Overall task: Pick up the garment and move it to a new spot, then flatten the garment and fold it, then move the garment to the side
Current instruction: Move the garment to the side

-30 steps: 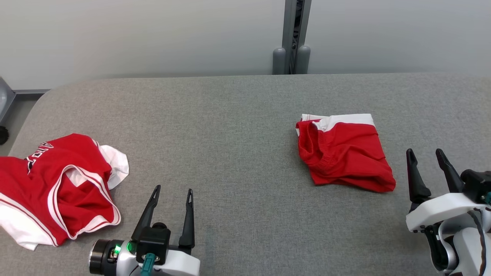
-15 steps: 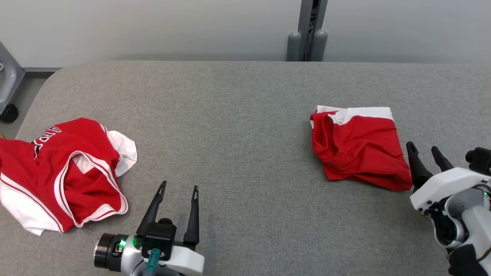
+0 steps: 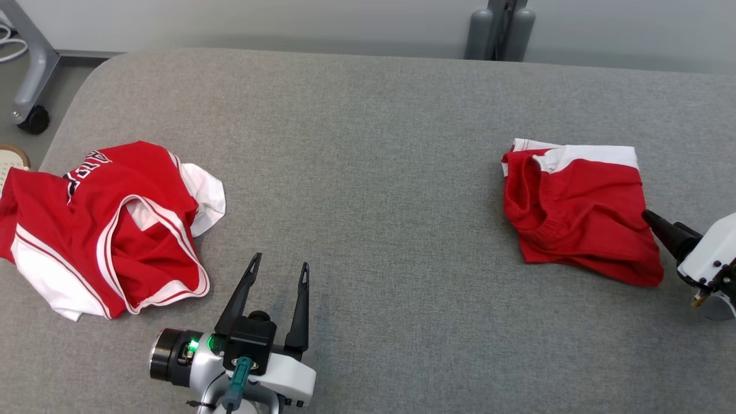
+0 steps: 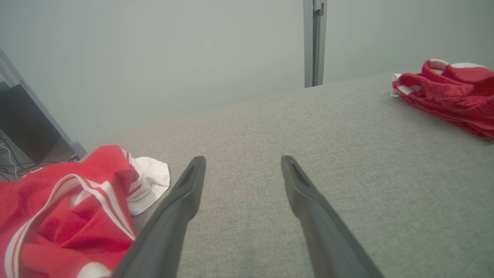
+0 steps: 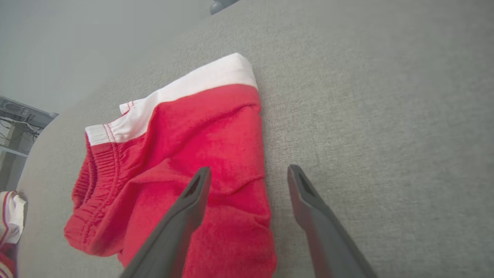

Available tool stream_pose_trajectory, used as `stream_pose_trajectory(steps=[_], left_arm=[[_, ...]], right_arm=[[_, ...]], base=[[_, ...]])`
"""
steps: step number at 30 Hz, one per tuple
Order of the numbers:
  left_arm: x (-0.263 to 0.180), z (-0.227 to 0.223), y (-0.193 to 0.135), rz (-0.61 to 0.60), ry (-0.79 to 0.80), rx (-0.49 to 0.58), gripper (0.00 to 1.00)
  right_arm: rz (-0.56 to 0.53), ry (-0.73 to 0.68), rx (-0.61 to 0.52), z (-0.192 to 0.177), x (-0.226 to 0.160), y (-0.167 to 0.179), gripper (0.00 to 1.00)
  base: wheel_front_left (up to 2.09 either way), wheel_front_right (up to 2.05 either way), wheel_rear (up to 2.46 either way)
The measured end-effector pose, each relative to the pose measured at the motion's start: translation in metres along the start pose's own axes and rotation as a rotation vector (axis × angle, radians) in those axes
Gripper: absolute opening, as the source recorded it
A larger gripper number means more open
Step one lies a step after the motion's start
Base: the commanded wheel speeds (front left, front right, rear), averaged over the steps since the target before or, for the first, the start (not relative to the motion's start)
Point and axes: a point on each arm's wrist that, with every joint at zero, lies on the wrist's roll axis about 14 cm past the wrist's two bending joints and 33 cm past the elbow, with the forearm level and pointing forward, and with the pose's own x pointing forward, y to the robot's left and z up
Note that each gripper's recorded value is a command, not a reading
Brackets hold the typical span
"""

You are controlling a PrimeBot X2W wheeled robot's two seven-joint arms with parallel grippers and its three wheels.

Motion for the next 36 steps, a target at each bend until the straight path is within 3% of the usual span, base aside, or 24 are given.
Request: stream_pose_trajectory(steps=[12, 27, 30, 31, 36], left_arm=[[0.012, -0.015, 0.003, 0.0, 0.04, 0.012, 1.0], [0.016, -0.019, 0.002, -0.006, 0.05, 0.024, 1.0], [0.015, -0.019, 0.002, -0.005, 0.052, 0.027, 1.0], [0.015, -0.019, 0.002, -0.005, 0.053, 0.027, 1.0], [0.015, -0.019, 0.002, -0.003, 0.053, 0.03, 1.0]], right_arm=[[0.037, 0.184, 0.045, -0.013, 0.024, -0.002, 1.0], [0.114, 0.231, 0.023, -0.025, 0.048, 0.03, 1.0], [0.12, 0.235, 0.017, -0.027, 0.049, 0.033, 0.13], [0.121, 0.235, 0.016, -0.027, 0.049, 0.033, 0.0], [0.125, 0.228, -0.01, -0.028, 0.048, 0.036, 0.0]], base=[[0.0, 0.0, 0.0], [0.0, 0.0, 0.0], [0.0, 0.0, 0.0], [0.0, 0.0, 0.0], [0.0, 0.0, 0.0]])
